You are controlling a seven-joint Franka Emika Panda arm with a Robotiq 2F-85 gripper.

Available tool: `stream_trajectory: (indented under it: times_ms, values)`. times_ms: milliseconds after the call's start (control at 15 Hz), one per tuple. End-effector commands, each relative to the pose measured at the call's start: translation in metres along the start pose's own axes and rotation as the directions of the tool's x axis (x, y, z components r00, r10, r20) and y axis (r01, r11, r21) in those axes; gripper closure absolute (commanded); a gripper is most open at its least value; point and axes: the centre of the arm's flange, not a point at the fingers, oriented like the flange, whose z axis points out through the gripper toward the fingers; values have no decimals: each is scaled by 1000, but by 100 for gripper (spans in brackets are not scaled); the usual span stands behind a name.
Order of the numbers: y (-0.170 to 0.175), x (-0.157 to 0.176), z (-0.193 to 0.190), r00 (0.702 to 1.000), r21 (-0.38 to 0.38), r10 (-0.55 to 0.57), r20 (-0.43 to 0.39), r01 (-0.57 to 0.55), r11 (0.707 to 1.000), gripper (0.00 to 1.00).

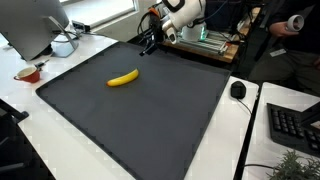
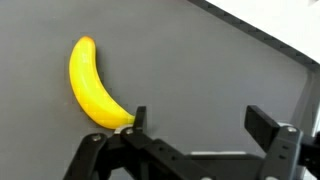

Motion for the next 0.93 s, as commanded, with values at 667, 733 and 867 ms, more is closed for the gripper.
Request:
stream_trajectory:
  times_ms: [667, 733, 867]
  values:
    - [-37, -6, 20, 961, -322, -268, -65, 234, 917, 0]
    - [-40, -5, 21, 950, -368, -303, -74, 256, 894, 0]
    - [-47, -6, 27, 937, -428, -338, -92, 270, 863, 0]
